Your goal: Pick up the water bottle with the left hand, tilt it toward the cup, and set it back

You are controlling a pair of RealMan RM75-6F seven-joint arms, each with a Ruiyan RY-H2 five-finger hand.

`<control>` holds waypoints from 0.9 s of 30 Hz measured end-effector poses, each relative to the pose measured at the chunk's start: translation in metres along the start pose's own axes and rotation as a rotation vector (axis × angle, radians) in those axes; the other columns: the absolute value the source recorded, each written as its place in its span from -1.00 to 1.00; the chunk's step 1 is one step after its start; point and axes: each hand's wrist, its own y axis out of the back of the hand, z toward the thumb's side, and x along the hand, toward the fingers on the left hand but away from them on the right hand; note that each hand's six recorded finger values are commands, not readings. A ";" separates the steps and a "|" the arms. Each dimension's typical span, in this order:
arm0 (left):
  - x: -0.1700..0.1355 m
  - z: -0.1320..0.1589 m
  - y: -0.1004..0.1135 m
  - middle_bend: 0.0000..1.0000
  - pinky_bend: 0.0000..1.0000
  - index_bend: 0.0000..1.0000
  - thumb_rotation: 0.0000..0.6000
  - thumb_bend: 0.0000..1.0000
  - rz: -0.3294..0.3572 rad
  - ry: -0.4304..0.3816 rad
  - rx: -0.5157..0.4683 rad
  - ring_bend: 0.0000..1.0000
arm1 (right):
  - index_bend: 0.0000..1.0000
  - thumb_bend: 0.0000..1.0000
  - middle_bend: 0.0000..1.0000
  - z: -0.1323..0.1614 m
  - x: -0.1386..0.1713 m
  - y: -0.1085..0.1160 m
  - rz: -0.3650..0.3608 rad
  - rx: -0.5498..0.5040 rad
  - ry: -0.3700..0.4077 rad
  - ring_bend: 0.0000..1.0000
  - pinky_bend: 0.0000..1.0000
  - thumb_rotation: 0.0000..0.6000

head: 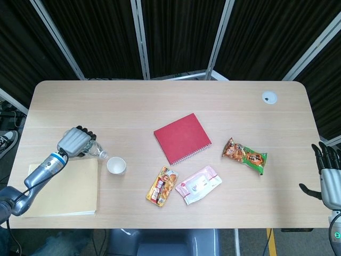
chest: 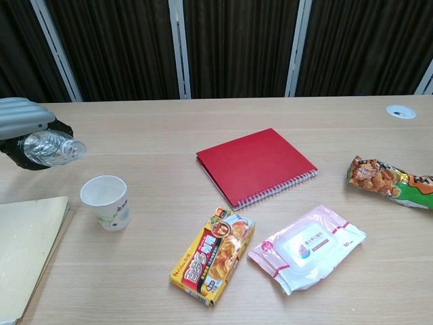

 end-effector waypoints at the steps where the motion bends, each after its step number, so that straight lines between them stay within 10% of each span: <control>1: 0.000 0.001 0.000 -0.07 -0.23 0.03 1.00 -0.01 0.001 -0.002 0.006 -0.22 | -1.00 -1.00 -1.00 0.000 0.000 0.000 0.001 0.000 0.000 -1.00 -1.00 1.00; 27: 0.005 0.012 0.003 -0.07 -0.23 0.03 1.00 -0.01 0.044 -0.021 0.153 -0.22 | -1.00 -1.00 -1.00 -0.002 0.000 0.001 0.000 -0.002 -0.006 -1.00 -1.00 1.00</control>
